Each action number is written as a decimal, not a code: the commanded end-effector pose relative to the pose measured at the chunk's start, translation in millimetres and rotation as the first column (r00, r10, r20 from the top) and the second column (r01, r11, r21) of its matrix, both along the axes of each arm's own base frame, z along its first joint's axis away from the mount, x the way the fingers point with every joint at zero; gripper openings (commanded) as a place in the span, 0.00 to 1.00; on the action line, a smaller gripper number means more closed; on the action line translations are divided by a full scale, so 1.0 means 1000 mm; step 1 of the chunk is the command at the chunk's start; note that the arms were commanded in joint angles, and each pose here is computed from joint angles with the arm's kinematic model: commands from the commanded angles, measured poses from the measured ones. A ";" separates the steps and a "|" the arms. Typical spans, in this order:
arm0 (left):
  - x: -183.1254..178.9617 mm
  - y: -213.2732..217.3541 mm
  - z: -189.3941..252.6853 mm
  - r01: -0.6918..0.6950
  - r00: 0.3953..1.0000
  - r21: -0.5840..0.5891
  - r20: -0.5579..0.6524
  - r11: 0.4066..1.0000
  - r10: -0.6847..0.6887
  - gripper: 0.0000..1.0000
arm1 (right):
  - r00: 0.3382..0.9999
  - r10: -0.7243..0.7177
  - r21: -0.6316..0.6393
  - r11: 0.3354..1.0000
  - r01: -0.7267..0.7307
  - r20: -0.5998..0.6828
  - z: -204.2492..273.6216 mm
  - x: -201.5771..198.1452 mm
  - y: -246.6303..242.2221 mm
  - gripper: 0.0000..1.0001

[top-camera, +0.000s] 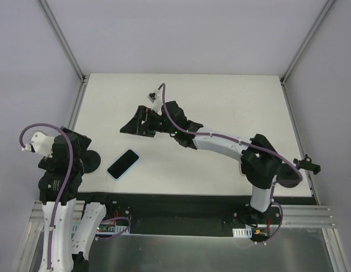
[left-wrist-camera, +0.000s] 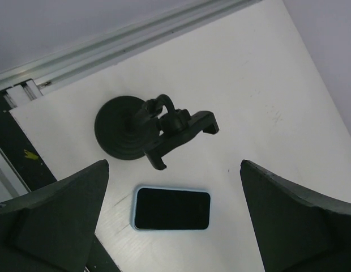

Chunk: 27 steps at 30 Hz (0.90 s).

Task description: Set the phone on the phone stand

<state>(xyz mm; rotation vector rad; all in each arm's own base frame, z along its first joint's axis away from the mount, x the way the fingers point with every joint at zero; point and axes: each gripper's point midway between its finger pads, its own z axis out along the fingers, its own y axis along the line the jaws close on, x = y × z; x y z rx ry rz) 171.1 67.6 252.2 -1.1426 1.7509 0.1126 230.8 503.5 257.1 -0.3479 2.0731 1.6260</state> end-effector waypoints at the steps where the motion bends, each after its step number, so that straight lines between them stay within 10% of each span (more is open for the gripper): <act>1: -0.024 0.027 0.023 -0.141 0.989 0.087 0.053 0.986 0.137 0.99 | 0.994 0.023 0.267 0.964 0.006 -0.108 0.042 0.000 0.051 0.96; 14: -0.053 0.037 0.089 -0.151 0.973 0.184 0.200 0.971 0.113 0.99 | 0.991 0.089 0.225 0.972 -0.065 -0.099 0.003 -0.027 0.180 0.96; 27: -0.055 0.030 0.093 -0.092 0.970 0.175 0.237 0.980 0.049 0.99 | 0.985 0.068 0.205 0.978 -0.035 -0.158 -0.022 -0.037 0.207 0.94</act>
